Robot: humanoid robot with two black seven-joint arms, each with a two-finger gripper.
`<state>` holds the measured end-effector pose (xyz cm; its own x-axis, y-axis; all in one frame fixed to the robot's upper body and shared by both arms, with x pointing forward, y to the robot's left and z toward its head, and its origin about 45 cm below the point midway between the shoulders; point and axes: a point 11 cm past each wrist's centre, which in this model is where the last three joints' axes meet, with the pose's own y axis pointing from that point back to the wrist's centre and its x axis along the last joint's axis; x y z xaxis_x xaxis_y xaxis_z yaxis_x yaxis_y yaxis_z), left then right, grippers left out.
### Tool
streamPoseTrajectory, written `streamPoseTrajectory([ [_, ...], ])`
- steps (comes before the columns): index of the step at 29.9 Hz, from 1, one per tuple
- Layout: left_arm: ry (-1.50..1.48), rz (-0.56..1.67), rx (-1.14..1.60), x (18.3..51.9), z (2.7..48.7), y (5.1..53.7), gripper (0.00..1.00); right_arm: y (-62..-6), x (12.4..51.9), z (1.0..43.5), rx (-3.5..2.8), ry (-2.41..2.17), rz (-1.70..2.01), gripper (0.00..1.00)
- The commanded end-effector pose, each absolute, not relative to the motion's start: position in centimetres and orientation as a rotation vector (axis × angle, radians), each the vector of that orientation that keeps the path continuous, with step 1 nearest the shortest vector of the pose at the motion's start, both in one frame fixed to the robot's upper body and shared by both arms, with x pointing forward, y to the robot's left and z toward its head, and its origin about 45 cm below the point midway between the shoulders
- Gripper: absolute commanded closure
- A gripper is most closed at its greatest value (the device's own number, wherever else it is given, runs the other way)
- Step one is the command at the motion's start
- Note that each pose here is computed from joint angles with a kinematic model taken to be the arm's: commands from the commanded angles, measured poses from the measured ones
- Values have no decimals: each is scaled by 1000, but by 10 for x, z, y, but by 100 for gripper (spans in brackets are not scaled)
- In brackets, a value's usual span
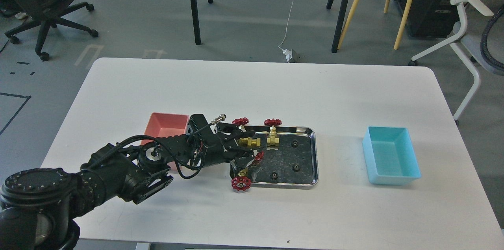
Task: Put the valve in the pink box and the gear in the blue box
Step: 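Grasp the brass valve with red handwheel using the left hand, then carry the valve with the left hand and release into pink box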
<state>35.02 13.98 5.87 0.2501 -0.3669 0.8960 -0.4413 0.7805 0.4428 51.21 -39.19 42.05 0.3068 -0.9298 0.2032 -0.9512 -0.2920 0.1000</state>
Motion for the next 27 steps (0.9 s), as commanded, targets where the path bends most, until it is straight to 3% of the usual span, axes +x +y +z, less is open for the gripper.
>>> streamPoseTrajectory([
  [1, -1353, 57, 731, 350, 58, 140, 83, -392, 512, 421, 2367, -1732, 157, 1],
  [5, -1355, 54, 719, 349, 60, 136, 92, -393, 512, 420, 2365, -1734, 157, 1],
  [11, -1352, 78, 678, 350, 74, 138, 91, -403, 513, 414, 2338, -1765, 133, 1],
  [16, -1276, 162, 653, 348, 99, 173, 90, -403, 513, 412, 2330, -1770, 127, 1],
  [27, -1222, 324, 825, 361, 163, 300, 89, -405, 514, 415, 2325, -1781, 133, 1],
])
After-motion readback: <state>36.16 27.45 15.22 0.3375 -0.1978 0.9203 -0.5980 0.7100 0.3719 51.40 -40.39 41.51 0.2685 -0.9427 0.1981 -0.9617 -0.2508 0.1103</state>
